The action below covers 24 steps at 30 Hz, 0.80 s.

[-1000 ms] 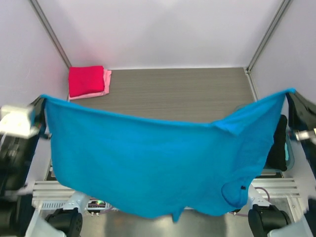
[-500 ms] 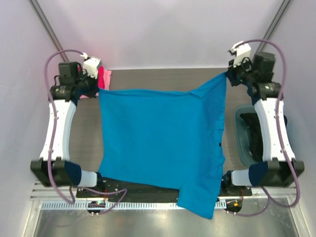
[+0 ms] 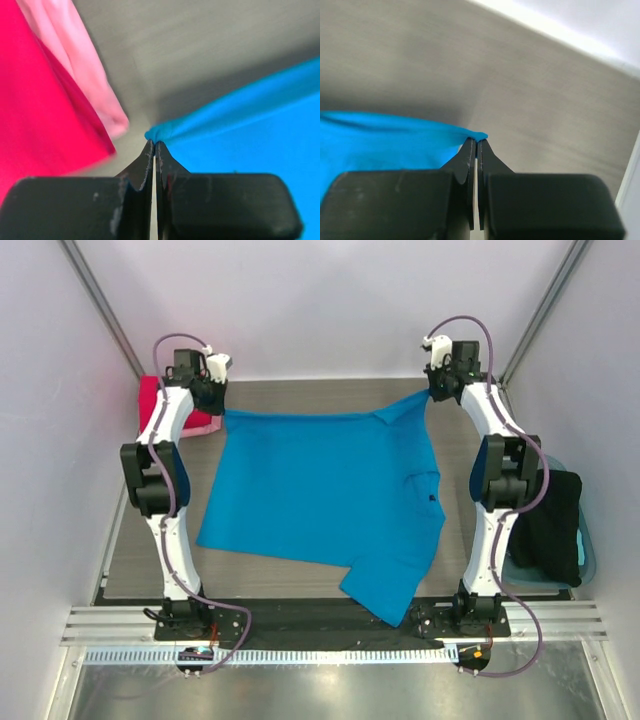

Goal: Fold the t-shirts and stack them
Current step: Fold the tshirt

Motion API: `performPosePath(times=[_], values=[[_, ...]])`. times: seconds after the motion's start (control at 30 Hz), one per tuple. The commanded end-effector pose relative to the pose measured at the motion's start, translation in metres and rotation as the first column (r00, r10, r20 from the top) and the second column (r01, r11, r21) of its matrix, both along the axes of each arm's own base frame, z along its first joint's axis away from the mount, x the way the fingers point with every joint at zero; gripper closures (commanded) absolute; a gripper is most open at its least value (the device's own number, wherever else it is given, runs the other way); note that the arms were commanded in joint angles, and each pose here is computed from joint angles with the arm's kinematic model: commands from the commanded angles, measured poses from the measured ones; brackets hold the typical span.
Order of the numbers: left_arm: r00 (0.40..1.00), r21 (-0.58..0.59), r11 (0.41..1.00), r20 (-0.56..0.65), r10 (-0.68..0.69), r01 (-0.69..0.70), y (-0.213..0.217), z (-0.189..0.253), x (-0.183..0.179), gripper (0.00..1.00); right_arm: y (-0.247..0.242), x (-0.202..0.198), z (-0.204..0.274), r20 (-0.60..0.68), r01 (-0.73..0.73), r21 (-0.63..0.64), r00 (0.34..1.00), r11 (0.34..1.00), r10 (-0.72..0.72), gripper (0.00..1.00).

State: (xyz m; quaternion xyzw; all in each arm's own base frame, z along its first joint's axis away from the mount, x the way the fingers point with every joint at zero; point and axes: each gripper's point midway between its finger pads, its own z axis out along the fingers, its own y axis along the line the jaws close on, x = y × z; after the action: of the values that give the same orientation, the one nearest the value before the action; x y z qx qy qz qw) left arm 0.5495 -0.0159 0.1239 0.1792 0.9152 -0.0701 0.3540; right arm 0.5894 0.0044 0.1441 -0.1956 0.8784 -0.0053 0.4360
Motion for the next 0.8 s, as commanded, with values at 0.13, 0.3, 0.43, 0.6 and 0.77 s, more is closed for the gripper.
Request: performPosePath(times=[0.13,0.3,0.43,0.6,0.77], values=[[0.971,0.090,0.996,0.236,-0.042,0.021,-0.023,0.027,0.080,1.00,-0.021,0.094,0.083,0.321,0.120,-0.005,0.940,0.993,-0.112,0.99],[0.955,0.129,0.992,0.293,-0.038,0.000,-0.030,0.025,0.103,1.00,-0.018,0.118,0.069,0.356,0.132,-0.015,0.927,0.991,-0.118,0.99],[0.949,0.133,0.991,0.312,-0.041,-0.001,-0.033,0.025,0.108,1.00,-0.017,0.115,0.068,0.356,0.131,-0.030,0.928,0.991,-0.112,0.99],[0.937,0.093,0.996,0.349,-0.028,-0.004,-0.038,0.055,0.105,1.00,-0.019,0.096,0.059,0.297,0.138,-0.048,0.948,0.989,-0.117,0.99],[0.934,0.053,0.998,0.354,-0.051,0.034,-0.046,0.082,0.087,1.00,-0.019,0.073,0.068,0.260,0.120,-0.077,0.961,0.990,-0.096,0.99]])
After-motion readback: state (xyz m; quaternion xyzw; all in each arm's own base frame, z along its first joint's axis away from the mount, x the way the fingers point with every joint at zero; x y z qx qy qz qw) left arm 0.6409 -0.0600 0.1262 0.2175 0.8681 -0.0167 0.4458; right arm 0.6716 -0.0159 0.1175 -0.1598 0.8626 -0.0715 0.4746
